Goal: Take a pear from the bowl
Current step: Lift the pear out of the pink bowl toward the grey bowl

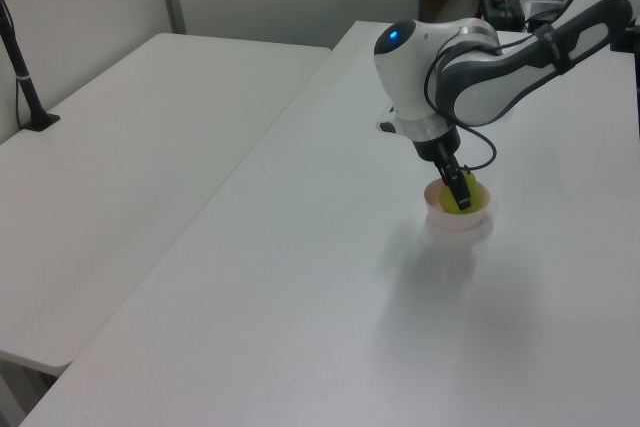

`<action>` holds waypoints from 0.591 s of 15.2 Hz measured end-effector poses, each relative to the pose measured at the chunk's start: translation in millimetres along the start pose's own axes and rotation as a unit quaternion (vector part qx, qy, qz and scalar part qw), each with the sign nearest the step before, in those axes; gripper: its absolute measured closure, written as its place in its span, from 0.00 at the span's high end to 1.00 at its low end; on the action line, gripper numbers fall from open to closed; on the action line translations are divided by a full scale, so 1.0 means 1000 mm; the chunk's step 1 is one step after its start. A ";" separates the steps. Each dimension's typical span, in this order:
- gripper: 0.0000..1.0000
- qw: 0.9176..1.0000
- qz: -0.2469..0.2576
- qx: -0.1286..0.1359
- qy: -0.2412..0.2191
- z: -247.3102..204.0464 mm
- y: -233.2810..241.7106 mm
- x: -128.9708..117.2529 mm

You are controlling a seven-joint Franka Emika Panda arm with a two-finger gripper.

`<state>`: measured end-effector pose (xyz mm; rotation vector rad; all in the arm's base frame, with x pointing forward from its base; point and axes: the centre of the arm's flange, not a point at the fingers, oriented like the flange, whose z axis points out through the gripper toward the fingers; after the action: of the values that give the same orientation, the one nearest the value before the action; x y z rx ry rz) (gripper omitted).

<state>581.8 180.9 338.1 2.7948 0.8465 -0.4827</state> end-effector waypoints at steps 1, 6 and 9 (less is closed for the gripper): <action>0.74 1.000 0.002 -0.001 0.008 -0.010 0.002 -0.004; 0.74 0.999 0.021 0.006 0.029 -0.079 0.021 -0.041; 0.74 0.998 0.049 0.015 0.037 -0.090 0.054 -0.061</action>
<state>587.2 128.9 448.2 2.8819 0.7172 -0.3810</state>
